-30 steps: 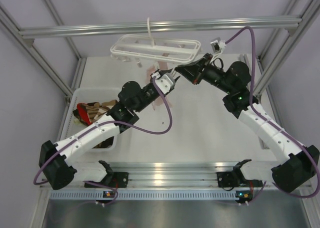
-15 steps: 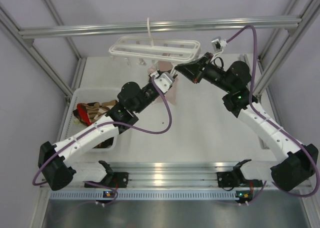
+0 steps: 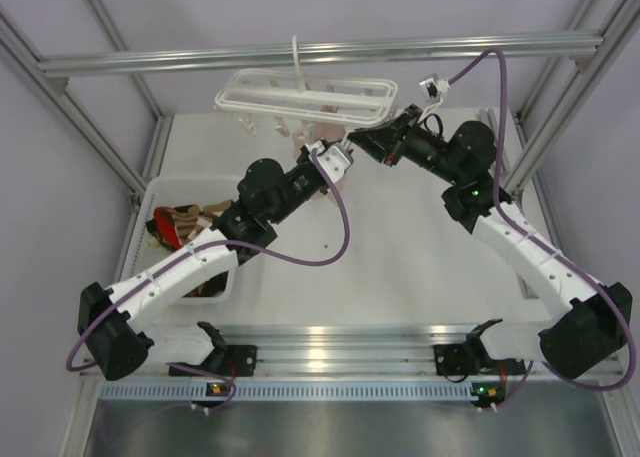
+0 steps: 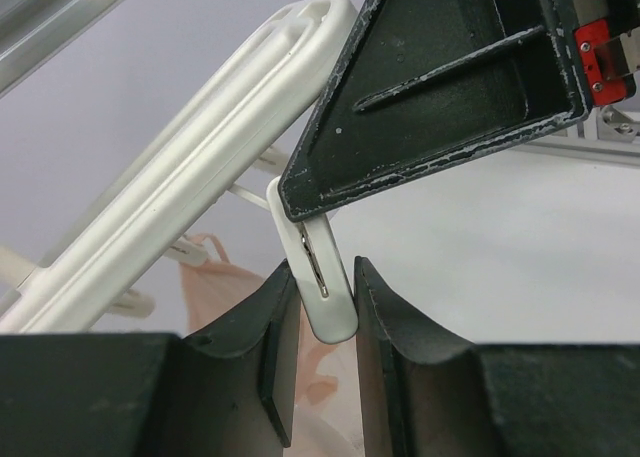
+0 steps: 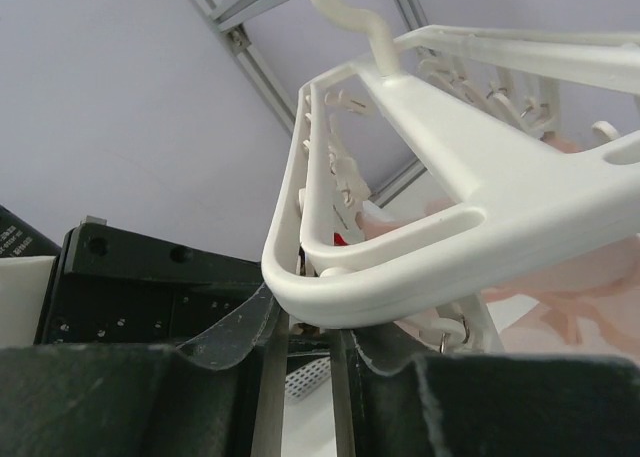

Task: Clip the socks to the hanger
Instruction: Open the clamp at the hanger.

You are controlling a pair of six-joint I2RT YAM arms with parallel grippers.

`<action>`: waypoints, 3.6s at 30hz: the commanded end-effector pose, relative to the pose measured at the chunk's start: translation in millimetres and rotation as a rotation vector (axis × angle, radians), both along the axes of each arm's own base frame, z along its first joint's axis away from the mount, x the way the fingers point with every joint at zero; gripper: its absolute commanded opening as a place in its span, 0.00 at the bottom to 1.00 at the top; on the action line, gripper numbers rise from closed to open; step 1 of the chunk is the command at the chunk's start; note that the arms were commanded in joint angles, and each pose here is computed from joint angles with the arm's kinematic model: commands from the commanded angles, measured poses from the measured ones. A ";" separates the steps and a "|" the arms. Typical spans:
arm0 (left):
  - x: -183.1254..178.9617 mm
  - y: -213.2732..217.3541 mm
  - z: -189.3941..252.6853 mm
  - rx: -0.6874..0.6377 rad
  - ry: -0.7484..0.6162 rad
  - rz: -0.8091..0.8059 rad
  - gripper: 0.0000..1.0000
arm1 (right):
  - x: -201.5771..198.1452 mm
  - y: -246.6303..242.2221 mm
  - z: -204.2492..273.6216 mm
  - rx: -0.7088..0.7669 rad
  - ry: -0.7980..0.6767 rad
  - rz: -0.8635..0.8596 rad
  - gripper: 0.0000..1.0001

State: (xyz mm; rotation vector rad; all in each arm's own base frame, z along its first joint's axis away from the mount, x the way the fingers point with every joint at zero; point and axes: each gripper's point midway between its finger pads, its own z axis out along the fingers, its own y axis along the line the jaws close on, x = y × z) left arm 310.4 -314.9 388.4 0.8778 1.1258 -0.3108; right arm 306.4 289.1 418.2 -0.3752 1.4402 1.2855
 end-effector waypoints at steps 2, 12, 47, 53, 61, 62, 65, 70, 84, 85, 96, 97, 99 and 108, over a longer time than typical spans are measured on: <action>-39.7 -40.5 -6.5 0.057 0.006 -0.250 0.00 | 4.0 9.6 7.5 0.014 -0.006 0.000 0.21; -48.8 -44.7 -3.8 0.052 0.006 -0.300 0.00 | 5.0 15.3 5.9 0.029 0.017 0.014 0.31; -43.2 26.9 41.3 -0.193 0.120 -0.193 0.56 | -15.1 7.6 17.2 0.155 0.027 0.092 0.00; -31.1 14.7 39.0 -0.112 0.000 -0.137 0.54 | -16.6 5.2 16.7 0.159 -0.004 0.073 0.00; -14.5 -5.8 46.3 -0.104 -0.026 -0.080 0.47 | -20.2 2.3 17.5 0.164 -0.031 0.065 0.00; -11.9 -6.4 48.2 -0.107 -0.030 -0.074 0.46 | -21.5 2.9 17.5 0.162 -0.036 0.070 0.00; -7.4 -10.3 45.5 -0.100 -0.026 -0.048 0.44 | -20.5 3.4 14.6 0.161 -0.035 0.075 0.00; -3.6 -11.5 39.0 -0.084 -0.015 -0.034 0.38 | -20.2 3.8 16.9 0.165 -0.039 0.078 0.00; -11.9 -17.4 29.7 -0.047 -0.001 -0.090 0.00 | -4.4 0.9 11.8 0.179 0.021 0.008 0.46; -11.8 -17.0 28.5 -0.044 -0.001 -0.088 0.00 | -2.2 1.5 10.8 0.179 0.028 0.004 0.43; -3.3 -9.5 23.7 -0.077 0.070 -0.021 0.42 | 2.8 2.8 5.2 0.171 0.052 -0.003 0.00; -1.5 -5.1 28.2 -0.102 0.093 0.005 0.49 | 3.3 2.4 4.8 0.169 0.052 -0.002 0.00; -1.1 -0.9 23.1 -0.100 0.140 0.028 0.55 | 3.5 3.2 2.8 0.164 0.055 0.010 0.00; -52.2 27.9 37.5 -0.154 0.342 -0.186 0.59 | 6.1 5.6 4.3 0.152 0.036 0.041 0.00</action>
